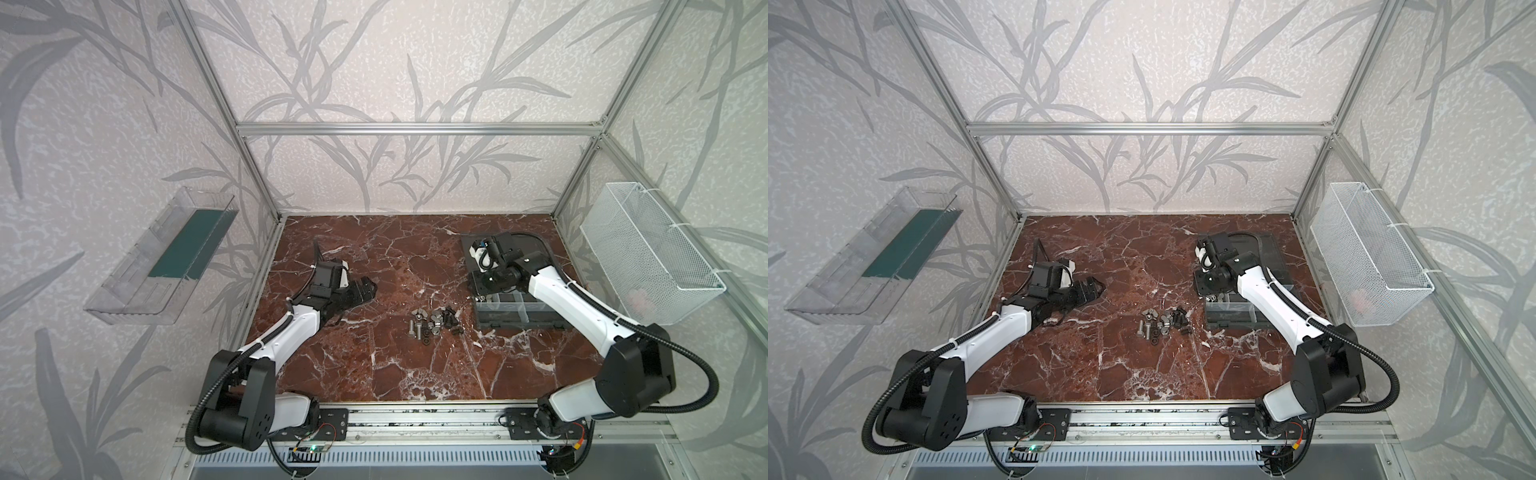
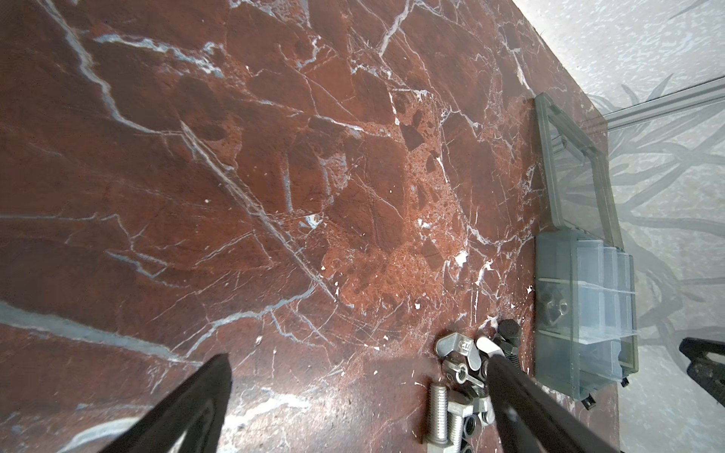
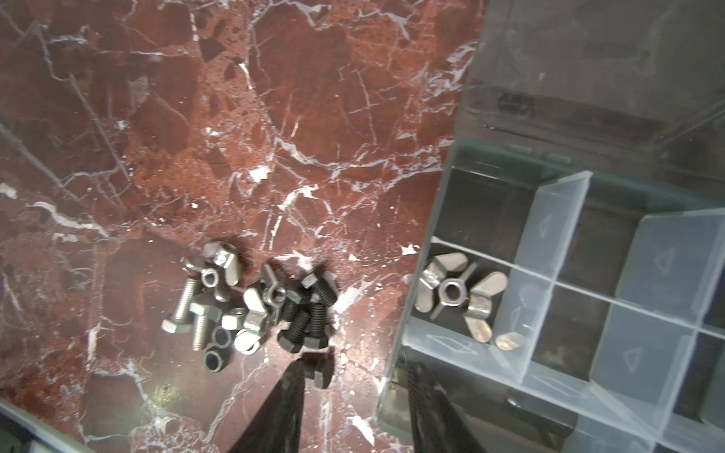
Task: Sort the screws and nuts into containers
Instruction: Place the nut into the container, then pick up the nut from the center of the table.
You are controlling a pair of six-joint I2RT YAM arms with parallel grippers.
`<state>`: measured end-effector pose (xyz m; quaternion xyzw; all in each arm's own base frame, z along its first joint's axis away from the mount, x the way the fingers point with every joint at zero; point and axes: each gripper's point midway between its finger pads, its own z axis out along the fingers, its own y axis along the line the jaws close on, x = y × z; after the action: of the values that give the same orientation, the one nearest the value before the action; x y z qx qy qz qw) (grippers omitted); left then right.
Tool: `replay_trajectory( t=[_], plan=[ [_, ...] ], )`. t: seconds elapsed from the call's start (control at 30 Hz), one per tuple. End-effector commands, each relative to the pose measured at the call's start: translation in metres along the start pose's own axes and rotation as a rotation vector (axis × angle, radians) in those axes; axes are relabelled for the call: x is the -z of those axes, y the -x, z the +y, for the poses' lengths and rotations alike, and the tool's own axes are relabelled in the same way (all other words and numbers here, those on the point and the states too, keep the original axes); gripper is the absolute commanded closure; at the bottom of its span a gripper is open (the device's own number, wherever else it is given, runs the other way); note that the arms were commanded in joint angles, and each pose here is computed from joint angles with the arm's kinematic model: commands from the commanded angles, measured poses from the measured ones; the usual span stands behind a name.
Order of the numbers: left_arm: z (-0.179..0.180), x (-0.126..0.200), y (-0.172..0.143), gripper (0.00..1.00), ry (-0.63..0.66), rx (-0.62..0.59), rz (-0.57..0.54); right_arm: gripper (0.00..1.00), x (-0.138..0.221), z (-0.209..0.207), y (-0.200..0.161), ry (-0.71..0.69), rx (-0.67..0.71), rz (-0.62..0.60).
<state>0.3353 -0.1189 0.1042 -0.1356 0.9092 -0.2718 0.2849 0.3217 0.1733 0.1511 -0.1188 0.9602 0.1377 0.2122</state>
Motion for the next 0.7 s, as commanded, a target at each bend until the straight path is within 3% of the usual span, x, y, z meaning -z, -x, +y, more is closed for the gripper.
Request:
replay_trajectory(
  t=[0.0, 0.3, 0.67],
  plan=[
    [-0.005, 0.003, 0.004, 0.01, -0.027, 0.002, -0.021, 0.53, -0.002, 0.022, -0.018, 0.027, -0.053, 0.042],
    [-0.007, -0.001, 0.000, 0.01, -0.047, 0.004, -0.005, 0.52, -0.035, 0.076, -0.052, 0.026, -0.109, 0.139],
    [-0.005, 0.002, -0.001, 0.01, -0.042, -0.004, -0.007, 0.53, -0.075, 0.084, -0.078, -0.022, -0.127, 0.246]
  ],
)
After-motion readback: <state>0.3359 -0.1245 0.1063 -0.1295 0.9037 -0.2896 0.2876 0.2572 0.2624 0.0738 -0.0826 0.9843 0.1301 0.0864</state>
